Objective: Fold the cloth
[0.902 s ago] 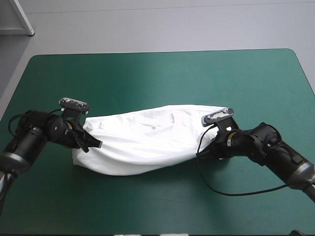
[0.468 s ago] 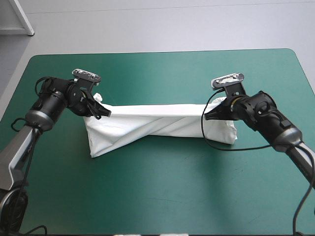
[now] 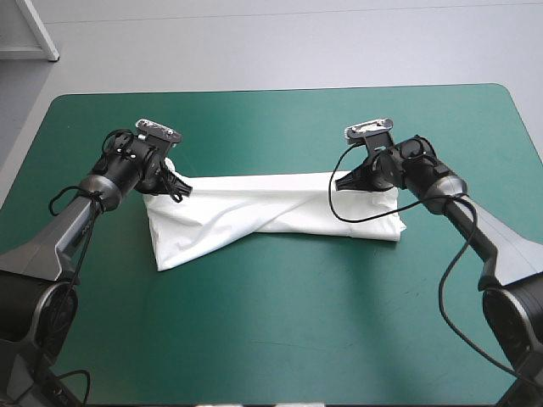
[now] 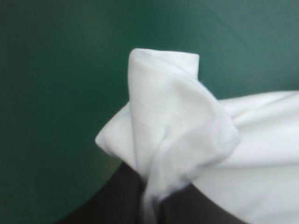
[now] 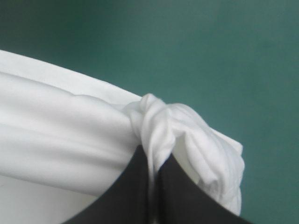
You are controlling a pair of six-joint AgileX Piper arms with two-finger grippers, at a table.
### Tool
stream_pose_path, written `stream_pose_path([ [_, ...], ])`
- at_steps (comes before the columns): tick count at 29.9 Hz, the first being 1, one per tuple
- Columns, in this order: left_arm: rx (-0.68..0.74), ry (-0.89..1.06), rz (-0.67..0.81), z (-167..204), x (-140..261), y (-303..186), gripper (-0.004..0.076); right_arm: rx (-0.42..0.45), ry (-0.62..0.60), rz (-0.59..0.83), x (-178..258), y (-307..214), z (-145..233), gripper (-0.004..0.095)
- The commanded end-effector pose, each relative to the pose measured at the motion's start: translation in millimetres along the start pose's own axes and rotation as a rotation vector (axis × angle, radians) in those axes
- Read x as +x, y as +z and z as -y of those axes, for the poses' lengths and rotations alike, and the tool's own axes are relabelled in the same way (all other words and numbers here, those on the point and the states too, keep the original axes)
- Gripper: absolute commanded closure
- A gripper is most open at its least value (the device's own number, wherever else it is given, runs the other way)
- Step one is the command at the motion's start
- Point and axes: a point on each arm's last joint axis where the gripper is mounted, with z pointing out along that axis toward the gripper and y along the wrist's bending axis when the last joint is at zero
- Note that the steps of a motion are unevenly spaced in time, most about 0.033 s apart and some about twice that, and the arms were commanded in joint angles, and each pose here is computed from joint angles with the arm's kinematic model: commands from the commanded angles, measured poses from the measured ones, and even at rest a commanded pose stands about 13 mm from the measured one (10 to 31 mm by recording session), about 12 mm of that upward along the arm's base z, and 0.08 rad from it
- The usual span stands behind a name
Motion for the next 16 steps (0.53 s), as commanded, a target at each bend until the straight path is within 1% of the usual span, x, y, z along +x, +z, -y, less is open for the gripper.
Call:
stream_pose_path([
  [1, -0.057, -0.001, 0.130, -11, -14, -21, 0.0690, -0.048, 0.004, 0.105, -19, -17, 0, 0.0816],
  [3, -0.054, -0.013, 0.151, -11, -16, -20, 0.0632, -0.076, 0.007, 0.136, -21, -18, -3, 0.0662],
  [4, -0.052, -0.023, 0.168, -10, -18, -20, 0.0588, -0.085, 0.016, 0.151, -23, -18, -3, 0.0557],
  [5, -0.049, -0.033, 0.182, -10, -19, -20, 0.0534, -0.086, 0.017, 0.165, -24, -18, -3, 0.0448],
  [6, -0.047, -0.047, 0.199, -10, -20, -20, 0.0486, -0.086, 0.020, 0.177, -25, -19, -3, 0.0363],
  [7, -0.044, -0.059, 0.209, -10, -21, -21, 0.0420, -0.088, 0.029, 0.186, -26, -19, -3, 0.0269],
  [8, -0.044, -0.061, 0.212, -10, -21, -21, 0.0353, -0.089, 0.037, 0.191, -26, -19, -3, 0.0202],
  [9, -0.043, -0.060, 0.216, -10, -22, -21, 0.0304, -0.089, 0.041, 0.193, -27, -20, -3, 0.0164],
  [11, -0.056, -0.066, 0.228, -11, -23, -21, 0.0217, -0.091, 0.060, 0.201, -27, -23, -3, 0.0159],
  [12, -0.068, -0.063, 0.235, -13, -24, -22, 0.0197, -0.092, 0.066, 0.211, -28, -28, -3, 0.0164],
  [16, -0.118, -0.049, 0.260, -21, -32, -33, 0.0196, -0.098, 0.085, 0.268, -32, -55, -1, 0.0170],
])
